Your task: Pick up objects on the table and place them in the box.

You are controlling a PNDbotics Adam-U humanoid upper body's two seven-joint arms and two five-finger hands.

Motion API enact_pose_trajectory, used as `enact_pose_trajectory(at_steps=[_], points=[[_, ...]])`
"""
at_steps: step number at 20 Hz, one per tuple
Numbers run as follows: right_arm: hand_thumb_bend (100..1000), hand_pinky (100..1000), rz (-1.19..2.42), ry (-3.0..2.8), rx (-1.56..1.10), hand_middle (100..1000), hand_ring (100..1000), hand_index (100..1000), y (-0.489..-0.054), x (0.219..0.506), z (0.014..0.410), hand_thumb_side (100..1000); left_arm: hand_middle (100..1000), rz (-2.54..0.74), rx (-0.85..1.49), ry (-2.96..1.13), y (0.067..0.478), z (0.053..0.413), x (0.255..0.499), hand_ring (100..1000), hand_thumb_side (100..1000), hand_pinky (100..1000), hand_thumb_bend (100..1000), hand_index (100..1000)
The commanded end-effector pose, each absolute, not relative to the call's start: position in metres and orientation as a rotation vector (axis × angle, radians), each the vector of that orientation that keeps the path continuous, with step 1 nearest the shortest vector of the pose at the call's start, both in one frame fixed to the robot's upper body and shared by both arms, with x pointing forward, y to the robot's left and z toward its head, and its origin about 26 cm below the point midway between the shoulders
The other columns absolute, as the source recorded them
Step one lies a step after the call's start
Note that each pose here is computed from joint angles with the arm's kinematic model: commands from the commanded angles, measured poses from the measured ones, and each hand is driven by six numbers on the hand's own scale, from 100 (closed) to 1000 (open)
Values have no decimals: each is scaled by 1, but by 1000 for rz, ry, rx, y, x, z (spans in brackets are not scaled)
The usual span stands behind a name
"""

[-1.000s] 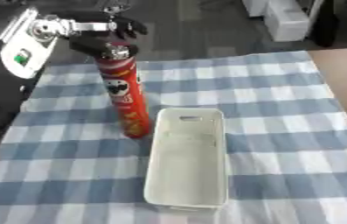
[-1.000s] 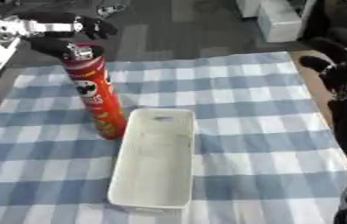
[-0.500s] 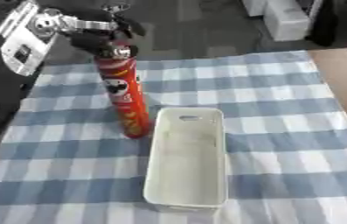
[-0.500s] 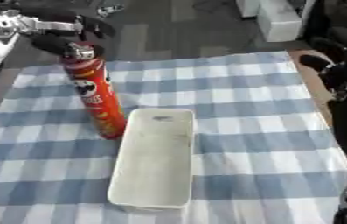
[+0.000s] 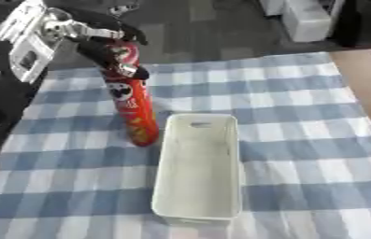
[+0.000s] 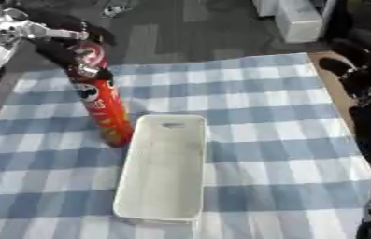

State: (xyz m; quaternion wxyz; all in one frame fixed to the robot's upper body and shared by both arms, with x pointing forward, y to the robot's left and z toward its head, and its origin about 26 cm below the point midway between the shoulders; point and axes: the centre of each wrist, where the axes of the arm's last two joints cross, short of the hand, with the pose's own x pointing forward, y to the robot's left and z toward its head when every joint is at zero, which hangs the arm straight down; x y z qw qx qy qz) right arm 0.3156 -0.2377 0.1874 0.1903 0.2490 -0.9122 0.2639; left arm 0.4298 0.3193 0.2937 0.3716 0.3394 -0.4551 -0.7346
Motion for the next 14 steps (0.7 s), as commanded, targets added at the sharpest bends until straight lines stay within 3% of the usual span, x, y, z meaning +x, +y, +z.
enact_pose_trajectory(at_steps=[1, 6, 7, 8, 9, 10, 11, 13, 14], points=[[100, 895, 847, -2615, 677, 888, 924, 828, -241, 315, 193, 526, 992, -1989, 886, -1071, 326, 304, 426, 906, 938, 333, 490, 1000], [100, 898, 850, -2609, 676, 887, 928, 828, -242, 314, 193, 527, 976, -2003, 893, -1053, 324, 302, 426, 862, 929, 294, 557, 1000], [100, 900, 852, -2607, 676, 887, 931, 828, -242, 314, 193, 528, 970, -2012, 893, -1045, 323, 301, 426, 843, 900, 286, 631, 1000], [100, 900, 853, -2606, 676, 887, 931, 828, -243, 314, 193, 527, 970, -2023, 891, -1034, 322, 300, 426, 843, 900, 286, 631, 1000], [100, 900, 854, -2605, 677, 887, 931, 828, -243, 314, 193, 527, 967, -2036, 888, -1022, 321, 299, 426, 831, 824, 282, 814, 1000], [100, 900, 855, -2604, 677, 887, 931, 828, -243, 314, 193, 527, 968, -2052, 887, -1007, 320, 296, 426, 836, 857, 282, 751, 1000], [100, 901, 856, -2604, 678, 887, 932, 827, -243, 314, 193, 527, 966, -2068, 885, -992, 319, 294, 427, 818, 748, 287, 883, 1000], [100, 901, 859, -2603, 679, 887, 932, 827, -243, 314, 193, 527, 960, -2103, 885, -960, 317, 288, 428, 806, 695, 297, 899, 1000], [100, 901, 861, -2602, 679, 887, 932, 827, -243, 314, 193, 527, 961, -2117, 886, -948, 316, 286, 428, 810, 713, 293, 900, 1000]])
